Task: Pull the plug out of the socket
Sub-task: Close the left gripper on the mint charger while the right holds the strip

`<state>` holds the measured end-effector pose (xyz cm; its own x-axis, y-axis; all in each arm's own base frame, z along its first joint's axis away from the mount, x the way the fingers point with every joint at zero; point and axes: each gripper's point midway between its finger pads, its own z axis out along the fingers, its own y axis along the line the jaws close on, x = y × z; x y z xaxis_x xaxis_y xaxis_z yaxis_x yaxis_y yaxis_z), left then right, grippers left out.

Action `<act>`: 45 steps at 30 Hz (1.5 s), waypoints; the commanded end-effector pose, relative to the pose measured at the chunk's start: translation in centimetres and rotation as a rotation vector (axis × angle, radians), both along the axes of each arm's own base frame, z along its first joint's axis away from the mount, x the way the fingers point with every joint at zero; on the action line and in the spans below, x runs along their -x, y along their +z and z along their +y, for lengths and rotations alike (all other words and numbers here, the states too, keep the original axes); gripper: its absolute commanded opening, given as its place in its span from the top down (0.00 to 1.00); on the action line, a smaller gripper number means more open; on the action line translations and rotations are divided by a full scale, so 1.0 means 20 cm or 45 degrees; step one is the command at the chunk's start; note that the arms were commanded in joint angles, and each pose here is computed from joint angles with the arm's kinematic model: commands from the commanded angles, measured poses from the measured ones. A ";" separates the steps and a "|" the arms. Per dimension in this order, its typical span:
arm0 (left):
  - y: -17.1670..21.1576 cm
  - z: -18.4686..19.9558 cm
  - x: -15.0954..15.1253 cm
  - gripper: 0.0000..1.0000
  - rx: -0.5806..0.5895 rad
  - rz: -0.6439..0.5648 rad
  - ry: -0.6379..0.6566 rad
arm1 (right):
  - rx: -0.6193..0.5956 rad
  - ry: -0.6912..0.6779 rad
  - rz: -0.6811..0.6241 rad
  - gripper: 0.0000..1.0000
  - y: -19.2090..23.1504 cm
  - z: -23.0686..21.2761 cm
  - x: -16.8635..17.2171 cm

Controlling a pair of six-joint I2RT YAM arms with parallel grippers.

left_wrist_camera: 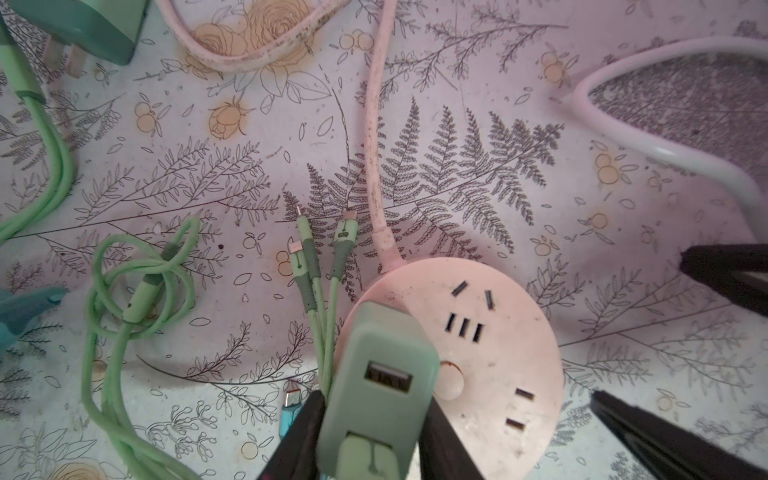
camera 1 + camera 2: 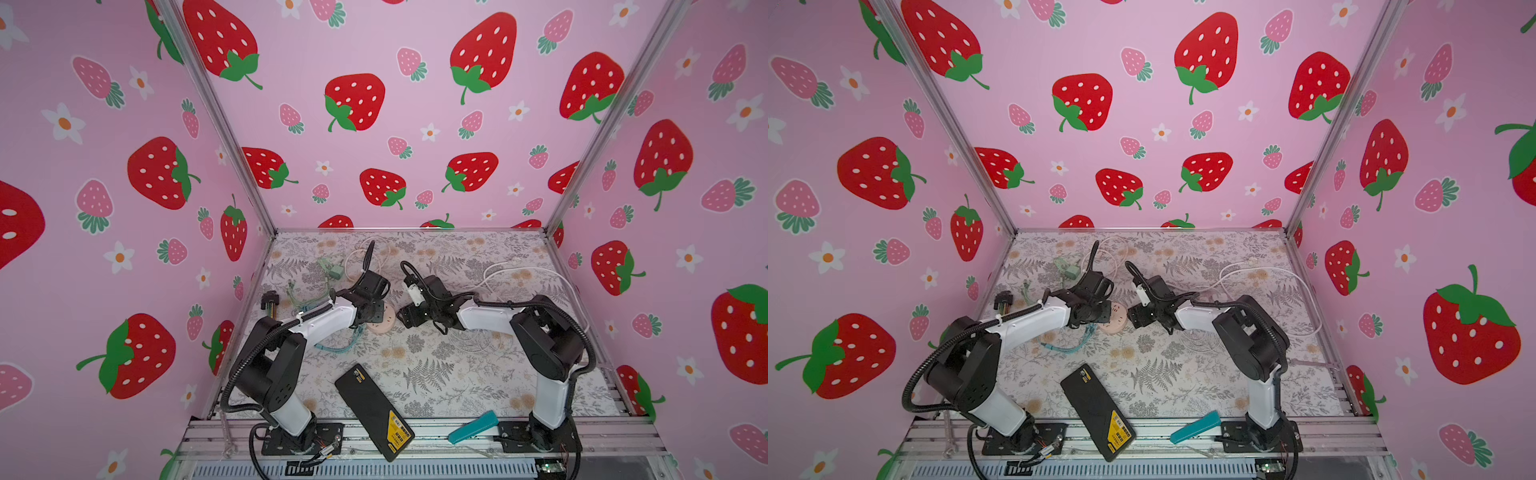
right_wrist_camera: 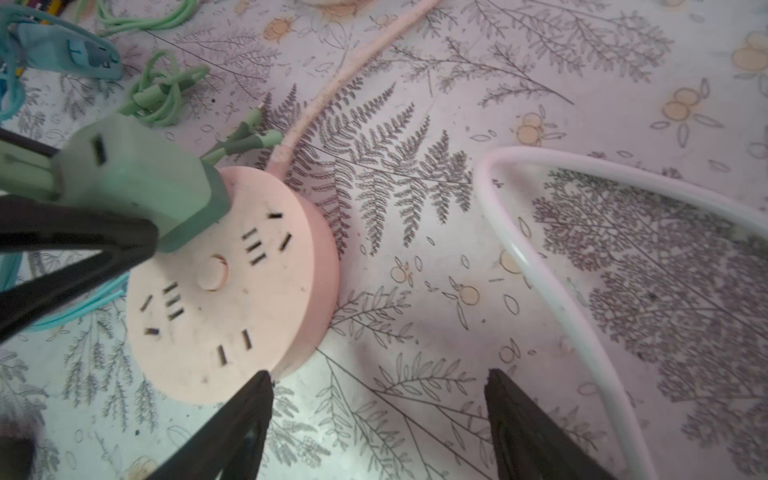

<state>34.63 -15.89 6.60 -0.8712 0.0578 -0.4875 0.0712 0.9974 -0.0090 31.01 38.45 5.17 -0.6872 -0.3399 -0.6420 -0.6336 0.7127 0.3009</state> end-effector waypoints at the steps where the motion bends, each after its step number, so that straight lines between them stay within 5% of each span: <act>1: -0.02 -0.02 0.01 0.61 0.025 0.020 0.033 | -0.006 0.032 -0.014 0.18 0.00 0.06 0.00; 12: 0.06 -0.02 -0.02 0.42 -0.021 -0.035 -0.064 | 0.042 0.013 0.016 0.19 -0.07 0.09 -0.01; 16: 0.07 -0.05 -0.06 0.41 -0.044 -0.070 -0.172 | 0.054 0.011 0.020 0.19 -0.08 0.09 -0.01; 36: 0.00 -0.04 -0.08 0.76 0.006 0.007 -0.222 | 0.099 0.016 0.050 0.19 -0.16 0.10 0.00; 45: 0.00 -0.08 -0.08 0.81 0.136 0.025 -0.181 | 0.140 0.008 0.058 0.19 -0.20 0.10 -0.01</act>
<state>35.83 -16.13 6.29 -0.8593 0.1791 -0.4790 0.2194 0.9752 -0.0289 32.13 41.74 4.46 -0.6747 -0.3573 -0.6458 -0.6482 0.7054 0.2869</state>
